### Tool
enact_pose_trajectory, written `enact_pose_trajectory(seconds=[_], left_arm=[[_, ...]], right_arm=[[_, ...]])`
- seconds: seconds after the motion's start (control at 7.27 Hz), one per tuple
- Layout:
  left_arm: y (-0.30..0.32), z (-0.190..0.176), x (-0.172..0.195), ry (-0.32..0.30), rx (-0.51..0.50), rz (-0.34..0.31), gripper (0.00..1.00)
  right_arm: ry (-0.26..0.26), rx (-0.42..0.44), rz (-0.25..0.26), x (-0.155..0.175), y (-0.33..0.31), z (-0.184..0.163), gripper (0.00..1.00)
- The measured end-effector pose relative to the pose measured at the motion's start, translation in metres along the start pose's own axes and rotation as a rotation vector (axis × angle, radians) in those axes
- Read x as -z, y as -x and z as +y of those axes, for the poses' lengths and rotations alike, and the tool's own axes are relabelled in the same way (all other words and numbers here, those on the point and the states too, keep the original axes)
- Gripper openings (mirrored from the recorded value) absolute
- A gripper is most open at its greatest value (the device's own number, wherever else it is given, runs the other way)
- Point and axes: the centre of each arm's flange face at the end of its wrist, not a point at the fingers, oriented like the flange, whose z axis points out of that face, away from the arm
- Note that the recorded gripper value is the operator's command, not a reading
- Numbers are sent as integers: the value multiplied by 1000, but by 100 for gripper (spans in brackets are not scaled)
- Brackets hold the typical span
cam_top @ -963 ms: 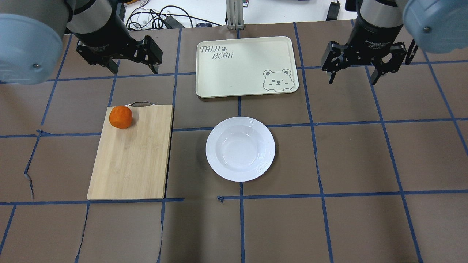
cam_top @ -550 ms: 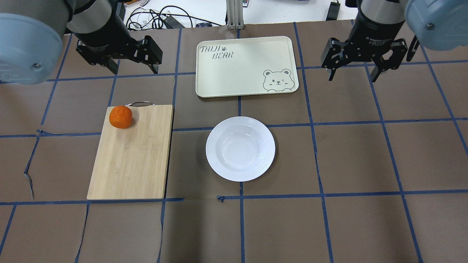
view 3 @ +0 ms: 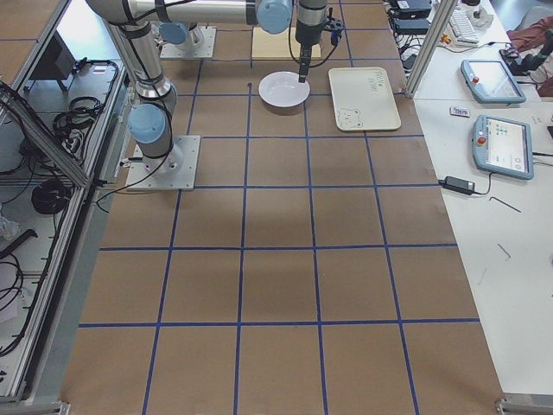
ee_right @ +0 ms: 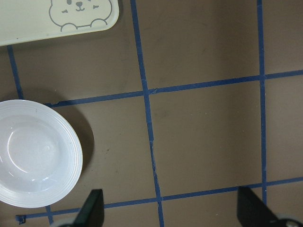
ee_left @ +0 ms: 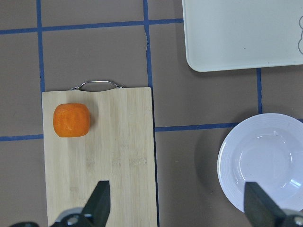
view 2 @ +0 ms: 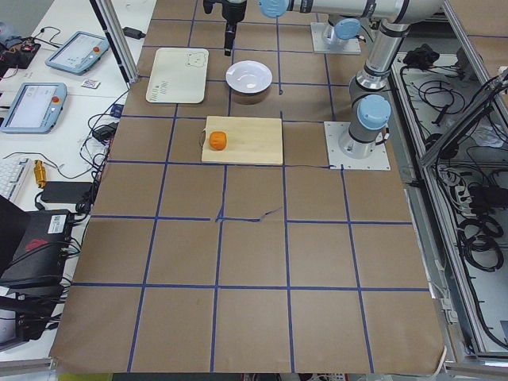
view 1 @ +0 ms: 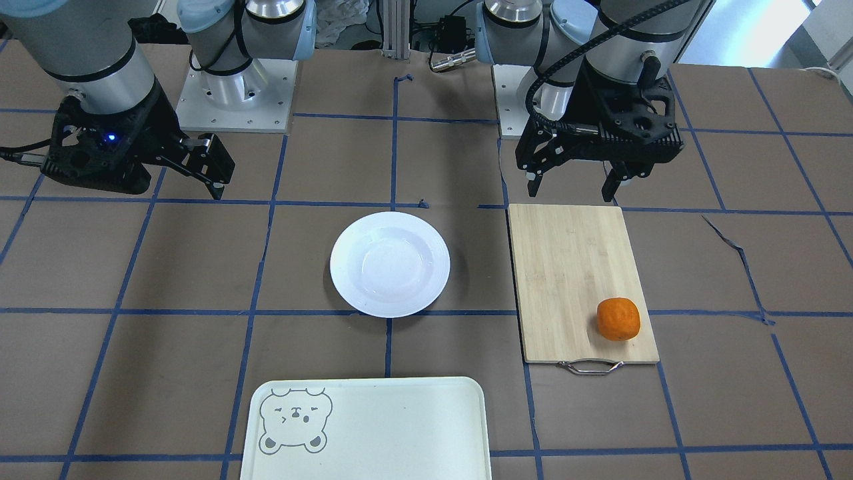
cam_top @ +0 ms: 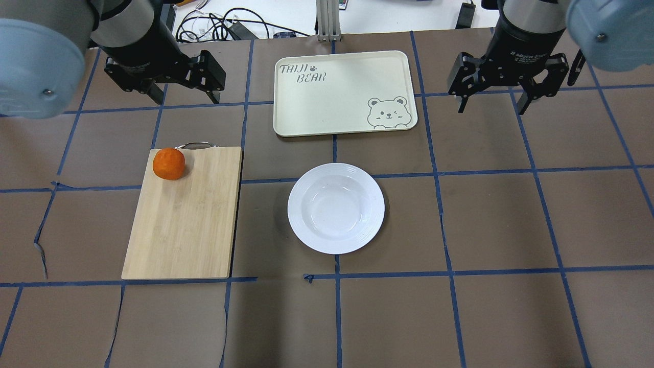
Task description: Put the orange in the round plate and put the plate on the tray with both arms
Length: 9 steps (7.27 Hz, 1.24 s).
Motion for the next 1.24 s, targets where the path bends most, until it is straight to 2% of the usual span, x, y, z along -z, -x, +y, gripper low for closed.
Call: enact_pose_trajectory(seconds=[0.28, 0.55, 0.96, 1.24], left_arm=[[3, -5, -9, 17, 4, -3, 100], [11, -23, -44, 74, 15, -5, 100], [53, -59, -139, 228, 86, -17, 100], [90, -64, -202, 341, 106, -68, 100]], right_arm=[[-6, 0, -13, 4, 1, 1, 100], [-12, 1, -12, 7, 1, 0, 100], [-6, 7, -16, 3, 2, 0, 100], [-1, 8, -18, 1, 2, 0, 100]])
